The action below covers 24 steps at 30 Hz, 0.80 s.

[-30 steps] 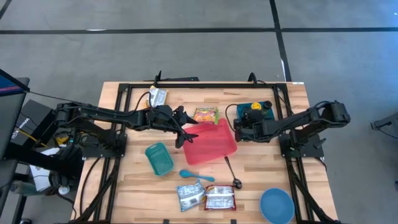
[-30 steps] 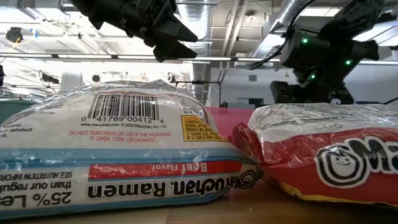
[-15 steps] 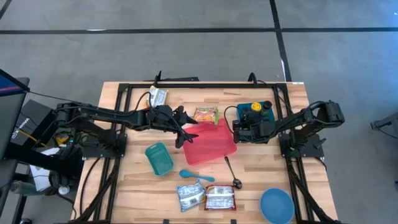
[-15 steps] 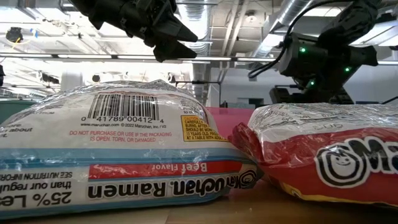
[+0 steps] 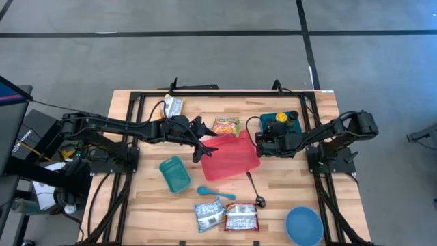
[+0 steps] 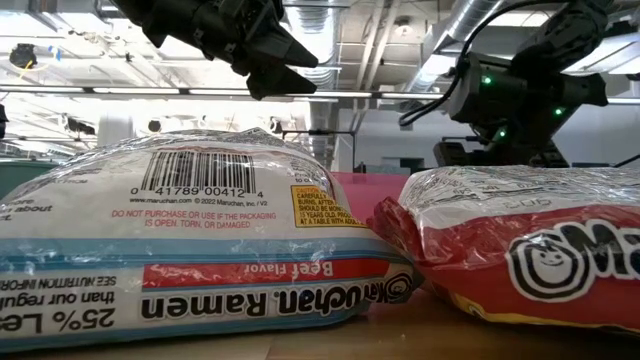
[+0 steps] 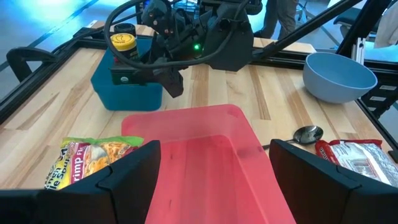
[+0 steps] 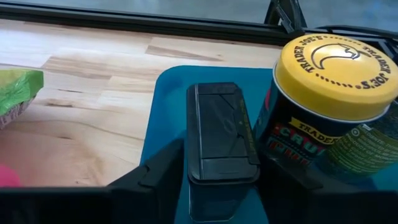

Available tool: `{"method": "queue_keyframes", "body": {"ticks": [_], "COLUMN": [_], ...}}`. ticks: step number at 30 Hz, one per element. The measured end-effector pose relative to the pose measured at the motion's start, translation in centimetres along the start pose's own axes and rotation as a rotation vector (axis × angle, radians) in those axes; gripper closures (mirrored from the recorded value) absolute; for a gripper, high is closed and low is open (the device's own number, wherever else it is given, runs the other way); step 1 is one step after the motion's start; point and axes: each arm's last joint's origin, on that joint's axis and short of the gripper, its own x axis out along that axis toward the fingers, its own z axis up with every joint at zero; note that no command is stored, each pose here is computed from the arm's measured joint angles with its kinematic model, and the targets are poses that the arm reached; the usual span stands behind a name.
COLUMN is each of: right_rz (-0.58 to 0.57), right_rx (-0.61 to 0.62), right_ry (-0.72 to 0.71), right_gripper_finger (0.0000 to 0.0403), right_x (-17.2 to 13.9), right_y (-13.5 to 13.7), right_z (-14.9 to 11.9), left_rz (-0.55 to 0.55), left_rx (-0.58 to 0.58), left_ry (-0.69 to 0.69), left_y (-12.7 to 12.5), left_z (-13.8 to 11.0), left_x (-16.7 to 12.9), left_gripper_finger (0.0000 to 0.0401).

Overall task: Pick & Place Food Item
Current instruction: Put the green seasoning can into the blue bin, then put the orange noodle pack into the red bin

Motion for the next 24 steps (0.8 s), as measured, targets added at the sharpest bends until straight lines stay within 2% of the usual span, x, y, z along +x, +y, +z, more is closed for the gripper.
{"method": "queue_keyframes", "body": {"ticks": [10,24], "right_rz": [-0.002,0.06], "right_rx": [-0.006,-0.006], "right_ry": [0.001,-0.003], "right_gripper_finger": [0.0171,0.0177], "right_x": [0.0,-1.4], "right_y": [0.0,-0.7], "right_z": [0.0,2.1], "left_rz": [0.0,0.0], "left_rx": [0.0,0.0], "left_ry": [0.0,0.0], "left_y": [0.0,0.0], "left_z": [0.0,0.0], "left_x": [0.0,0.0], "left_gripper_finger": [0.0105,0.0105]}}
